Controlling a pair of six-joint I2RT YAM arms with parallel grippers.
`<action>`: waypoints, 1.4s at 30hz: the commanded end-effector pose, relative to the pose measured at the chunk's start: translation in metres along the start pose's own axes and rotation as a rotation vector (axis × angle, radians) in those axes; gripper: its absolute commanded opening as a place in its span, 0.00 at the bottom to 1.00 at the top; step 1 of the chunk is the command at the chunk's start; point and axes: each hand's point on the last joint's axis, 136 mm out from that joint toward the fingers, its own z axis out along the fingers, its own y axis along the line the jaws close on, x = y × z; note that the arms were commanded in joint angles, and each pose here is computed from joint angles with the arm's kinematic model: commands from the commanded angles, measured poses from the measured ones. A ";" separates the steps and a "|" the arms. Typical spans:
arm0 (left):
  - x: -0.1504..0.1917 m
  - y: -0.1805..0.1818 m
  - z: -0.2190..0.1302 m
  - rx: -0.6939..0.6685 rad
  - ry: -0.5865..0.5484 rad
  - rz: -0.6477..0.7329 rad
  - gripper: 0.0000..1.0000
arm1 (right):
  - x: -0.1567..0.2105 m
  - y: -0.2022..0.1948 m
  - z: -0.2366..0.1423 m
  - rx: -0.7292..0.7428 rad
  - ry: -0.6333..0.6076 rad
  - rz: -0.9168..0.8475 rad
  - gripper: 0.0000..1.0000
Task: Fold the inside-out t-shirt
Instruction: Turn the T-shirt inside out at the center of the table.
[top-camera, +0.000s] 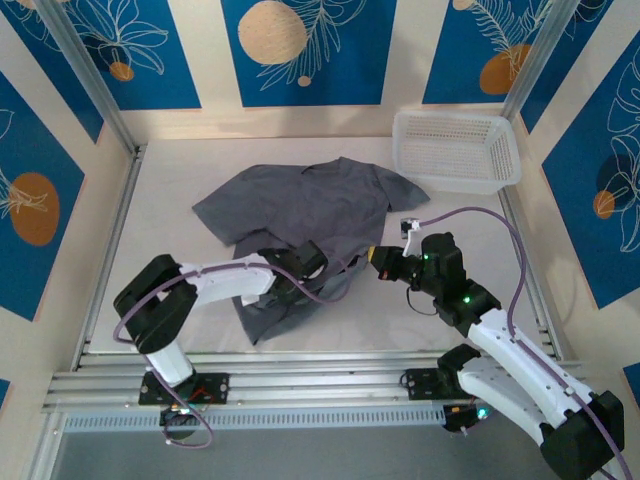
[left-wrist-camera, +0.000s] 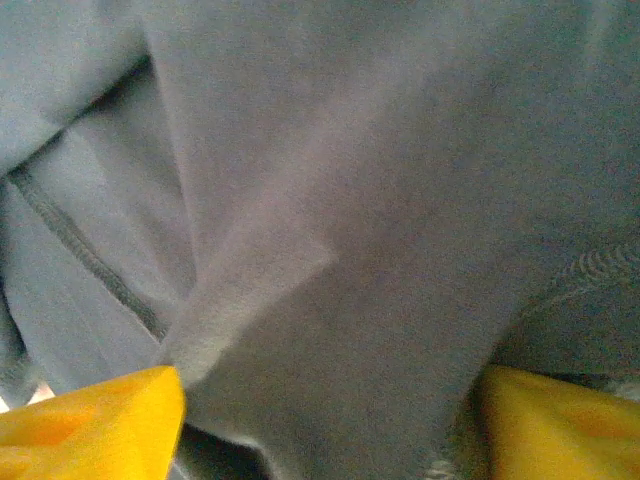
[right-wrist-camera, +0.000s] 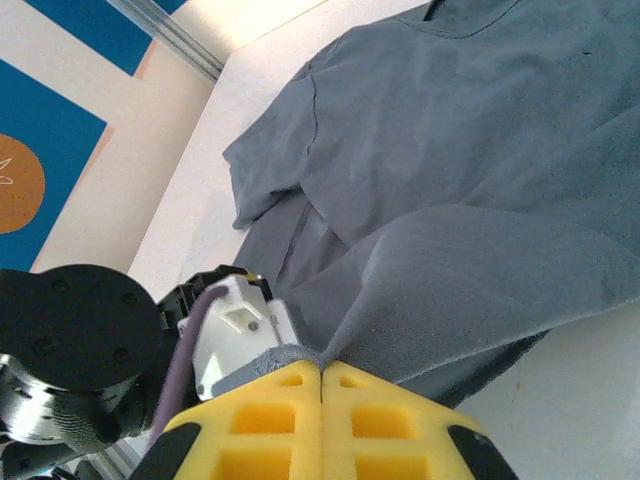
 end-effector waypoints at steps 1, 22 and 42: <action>-0.026 0.015 -0.027 -0.028 -0.140 -0.057 0.64 | 0.000 0.003 -0.004 -0.017 0.001 0.011 0.00; -0.013 -0.024 -0.054 0.327 -0.204 -0.063 0.65 | 0.010 -0.039 -0.016 0.121 -0.036 0.081 0.00; 0.002 -0.007 -0.010 0.082 0.002 0.012 0.51 | 0.013 -0.040 -0.014 0.111 -0.027 0.108 0.00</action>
